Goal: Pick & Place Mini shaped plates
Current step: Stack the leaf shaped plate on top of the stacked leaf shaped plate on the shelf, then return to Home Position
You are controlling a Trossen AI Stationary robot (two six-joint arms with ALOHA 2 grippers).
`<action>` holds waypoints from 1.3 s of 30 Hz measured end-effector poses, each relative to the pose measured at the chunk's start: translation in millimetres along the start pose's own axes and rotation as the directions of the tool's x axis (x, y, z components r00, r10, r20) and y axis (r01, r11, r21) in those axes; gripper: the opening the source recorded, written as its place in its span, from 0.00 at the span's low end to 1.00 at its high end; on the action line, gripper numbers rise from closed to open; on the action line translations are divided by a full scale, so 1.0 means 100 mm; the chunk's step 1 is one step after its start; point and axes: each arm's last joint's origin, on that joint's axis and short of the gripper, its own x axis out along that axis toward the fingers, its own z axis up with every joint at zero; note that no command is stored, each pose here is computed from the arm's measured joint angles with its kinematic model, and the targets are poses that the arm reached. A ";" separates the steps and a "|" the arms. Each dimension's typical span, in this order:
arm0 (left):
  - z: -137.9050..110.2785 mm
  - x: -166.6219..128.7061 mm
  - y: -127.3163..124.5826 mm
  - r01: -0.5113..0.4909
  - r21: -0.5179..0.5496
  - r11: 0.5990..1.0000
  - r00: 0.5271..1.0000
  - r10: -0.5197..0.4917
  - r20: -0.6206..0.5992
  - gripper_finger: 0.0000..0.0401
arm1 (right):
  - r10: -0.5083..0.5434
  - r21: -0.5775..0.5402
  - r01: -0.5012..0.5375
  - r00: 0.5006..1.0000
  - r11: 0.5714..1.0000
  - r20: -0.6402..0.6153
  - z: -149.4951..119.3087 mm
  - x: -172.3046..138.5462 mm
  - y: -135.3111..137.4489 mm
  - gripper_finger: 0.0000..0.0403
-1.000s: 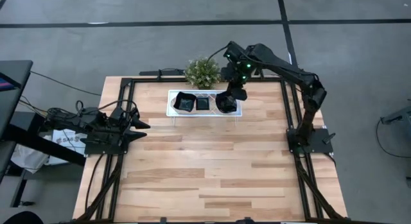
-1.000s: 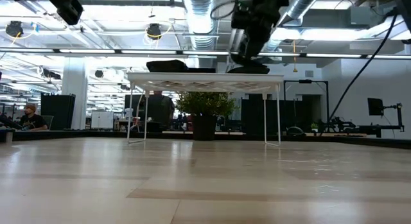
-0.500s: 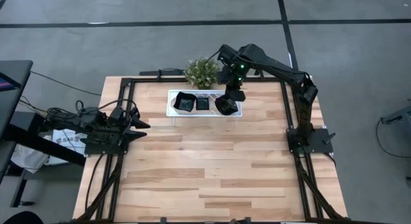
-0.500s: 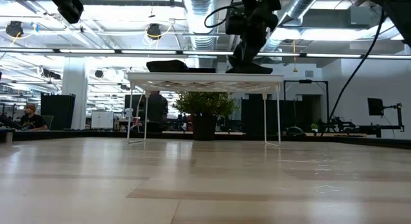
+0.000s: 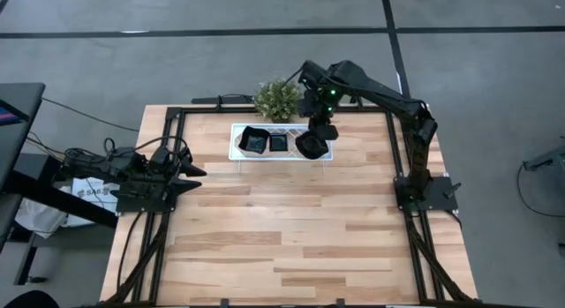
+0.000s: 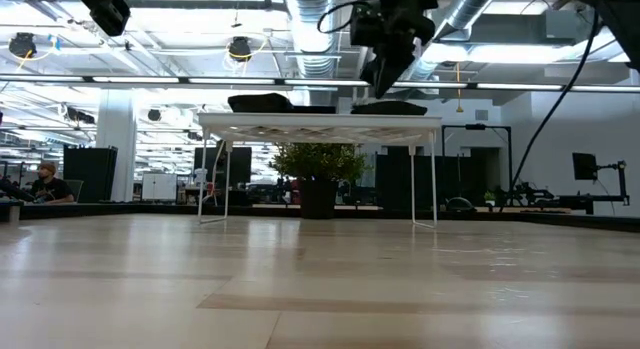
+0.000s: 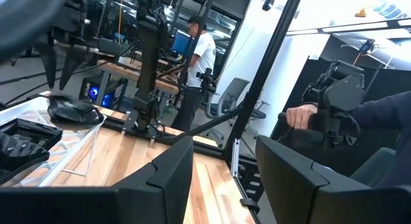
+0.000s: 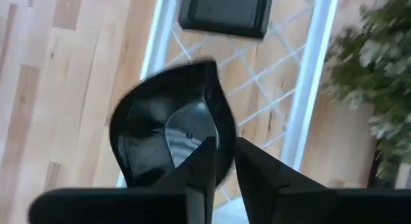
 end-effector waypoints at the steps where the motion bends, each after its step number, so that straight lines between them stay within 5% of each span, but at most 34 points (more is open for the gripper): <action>1: 0.00 0.00 0.00 0.001 0.000 1.000 1.000 -0.001 0.000 0.43 | -0.006 -0.005 0.006 1.000 1.000 0.010 0.01 -0.02 0.00 0.14; 7: 0.00 0.00 0.00 0.001 0.000 1.000 1.000 -0.001 0.001 0.43 | -0.070 -0.031 0.072 0.996 0.997 0.060 0.12 -0.22 0.05 0.21; 12: 0.00 0.00 0.00 0.002 0.007 1.000 1.000 -0.002 0.005 0.43 | -0.110 0.067 0.103 0.988 0.992 0.104 0.17 -0.50 0.13 0.23; 17: 0.00 0.00 -0.02 0.078 0.140 0.987 0.997 -0.076 -0.018 0.43 | -0.105 0.171 0.088 0.990 0.981 0.095 0.10 -0.70 0.26 0.15; 21: -0.01 -0.01 -0.04 0.131 0.124 0.984 0.991 -0.127 -0.037 0.43 | -0.138 0.196 0.110 0.982 0.974 0.133 0.03 -0.92 0.40 0.03; 27: -0.04 -0.05 -0.02 0.131 0.131 0.983 0.990 -0.124 -0.065 0.43 | -0.220 0.232 0.171 0.954 0.958 0.204 -0.12 -1.24 0.68 0.01; 34: -0.19 -0.22 0.04 0.147 0.133 0.980 0.989 -0.150 0.015 0.43 | -0.233 0.272 0.143 0.912 0.952 0.336 -0.43 -0.85 0.96 0.00; 39: -0.32 -0.15 0.08 0.134 0.127 0.983 0.991 -0.129 -0.044 0.43 | -0.251 0.312 0.101 0.834 0.945 0.491 -0.75 -0.43 1.25 0.01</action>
